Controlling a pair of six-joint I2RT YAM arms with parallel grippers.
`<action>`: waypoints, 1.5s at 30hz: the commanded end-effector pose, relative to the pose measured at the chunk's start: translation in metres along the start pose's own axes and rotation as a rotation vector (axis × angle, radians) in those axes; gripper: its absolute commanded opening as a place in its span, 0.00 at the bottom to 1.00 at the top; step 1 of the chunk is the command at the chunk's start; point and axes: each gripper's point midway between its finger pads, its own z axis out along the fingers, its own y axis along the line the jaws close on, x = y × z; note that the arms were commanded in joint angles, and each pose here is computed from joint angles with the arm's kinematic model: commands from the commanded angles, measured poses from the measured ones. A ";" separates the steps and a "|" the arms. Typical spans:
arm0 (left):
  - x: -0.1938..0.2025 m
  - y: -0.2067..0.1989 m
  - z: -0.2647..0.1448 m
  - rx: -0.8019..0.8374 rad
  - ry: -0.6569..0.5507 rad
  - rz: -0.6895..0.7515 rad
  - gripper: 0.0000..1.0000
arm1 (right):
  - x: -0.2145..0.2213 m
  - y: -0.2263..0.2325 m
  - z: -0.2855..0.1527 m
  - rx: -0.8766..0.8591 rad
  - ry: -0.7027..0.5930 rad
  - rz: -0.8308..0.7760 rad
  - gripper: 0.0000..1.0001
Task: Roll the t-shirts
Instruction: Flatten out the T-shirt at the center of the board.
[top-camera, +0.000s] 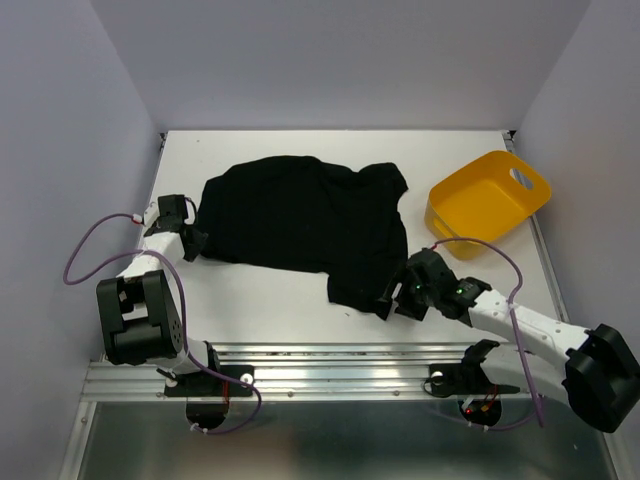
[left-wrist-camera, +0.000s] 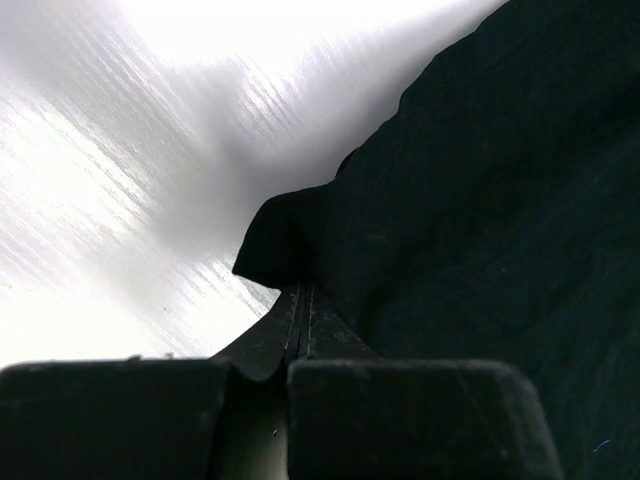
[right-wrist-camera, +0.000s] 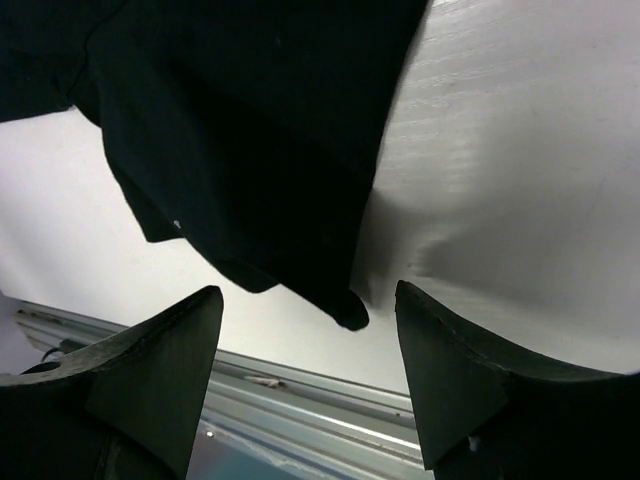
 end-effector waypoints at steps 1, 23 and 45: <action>-0.005 -0.003 -0.009 0.024 -0.019 0.016 0.00 | -0.006 0.017 0.013 -0.059 -0.082 -0.060 0.75; -0.010 -0.004 -0.016 0.026 -0.032 0.026 0.00 | -0.013 0.034 0.020 -0.071 -0.161 -0.200 0.01; -0.074 -0.062 -0.106 0.253 -0.179 0.088 0.00 | -0.080 0.125 -0.072 -0.170 -0.380 -0.505 0.01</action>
